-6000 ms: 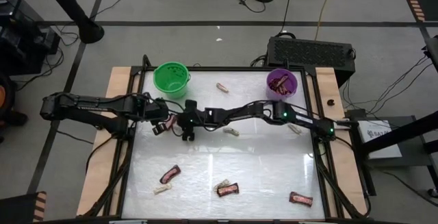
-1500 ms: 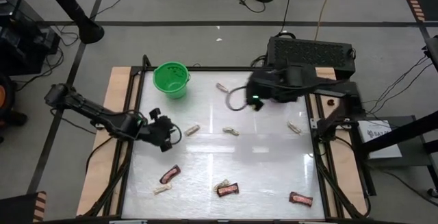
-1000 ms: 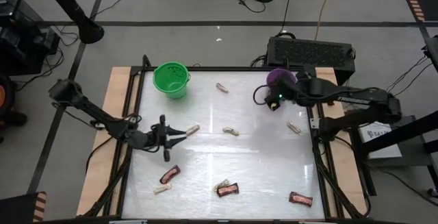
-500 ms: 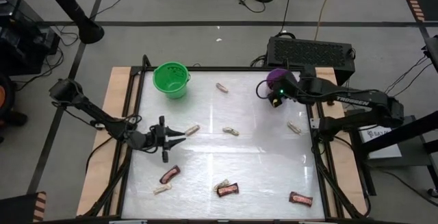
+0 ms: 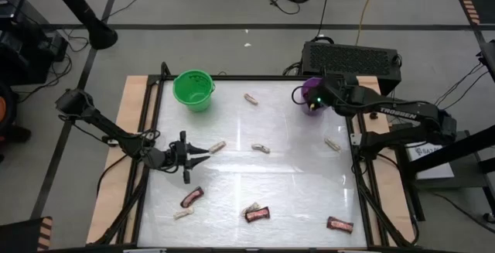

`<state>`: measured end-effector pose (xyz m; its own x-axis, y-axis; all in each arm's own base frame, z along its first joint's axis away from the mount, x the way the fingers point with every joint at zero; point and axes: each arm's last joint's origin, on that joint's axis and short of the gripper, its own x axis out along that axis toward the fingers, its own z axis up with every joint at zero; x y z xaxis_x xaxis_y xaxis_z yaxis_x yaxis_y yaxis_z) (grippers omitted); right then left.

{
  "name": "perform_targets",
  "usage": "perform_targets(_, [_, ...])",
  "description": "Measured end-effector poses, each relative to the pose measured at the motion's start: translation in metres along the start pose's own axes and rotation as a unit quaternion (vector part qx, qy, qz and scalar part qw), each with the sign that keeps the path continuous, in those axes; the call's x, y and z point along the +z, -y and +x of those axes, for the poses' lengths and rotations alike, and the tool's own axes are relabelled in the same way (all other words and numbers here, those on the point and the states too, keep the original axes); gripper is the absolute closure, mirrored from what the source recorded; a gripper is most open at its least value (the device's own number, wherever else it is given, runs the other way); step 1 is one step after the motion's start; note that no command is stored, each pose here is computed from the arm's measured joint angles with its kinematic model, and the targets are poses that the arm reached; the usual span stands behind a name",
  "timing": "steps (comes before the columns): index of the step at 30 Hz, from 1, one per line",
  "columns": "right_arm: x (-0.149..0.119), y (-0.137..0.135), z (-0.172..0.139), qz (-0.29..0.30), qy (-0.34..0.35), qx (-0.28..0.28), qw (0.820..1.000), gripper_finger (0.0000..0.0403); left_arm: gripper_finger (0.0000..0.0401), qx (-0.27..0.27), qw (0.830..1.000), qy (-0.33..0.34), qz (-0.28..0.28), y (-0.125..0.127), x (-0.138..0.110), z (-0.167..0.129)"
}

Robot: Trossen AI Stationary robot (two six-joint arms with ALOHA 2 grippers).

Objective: Sort candy by brand, put in halloween buckets
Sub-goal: Put the brown chocolate bar into the purple bucket

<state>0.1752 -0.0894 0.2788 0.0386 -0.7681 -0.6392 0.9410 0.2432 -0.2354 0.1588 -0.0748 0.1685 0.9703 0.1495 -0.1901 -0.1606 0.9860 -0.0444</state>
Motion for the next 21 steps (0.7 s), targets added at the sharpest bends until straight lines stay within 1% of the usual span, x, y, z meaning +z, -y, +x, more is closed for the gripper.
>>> perform_targets(5, [0.002,0.0036,0.0052,0.01,-0.019,0.006,1.0,0.0403,0.0303,0.001,1.0,-0.003,0.003,-0.0001,-0.0008,0.0])
perform_targets(13, [0.0026,0.0039,0.0058,0.012,-0.019,0.006,1.0,0.0399,0.0303,0.002,1.0,-0.009,0.008,-0.0004,-0.002,0.0])
perform_targets(16, [0.0027,0.0039,0.0058,0.012,-0.019,0.006,1.0,0.0382,0.0303,0.002,1.0,-0.009,0.009,-0.0004,-0.0021,0.0])
perform_targets(19, [0.0027,0.0038,0.0058,0.011,-0.019,0.006,1.0,0.0356,0.0303,0.002,1.0,-0.01,0.012,-0.0004,-0.0022,0.0])
perform_targets(21, [0.0027,0.0038,0.0058,0.001,-0.019,0.007,1.0,0.0336,0.0303,0.002,1.0,-0.01,0.012,-0.0004,-0.0022,0.0])
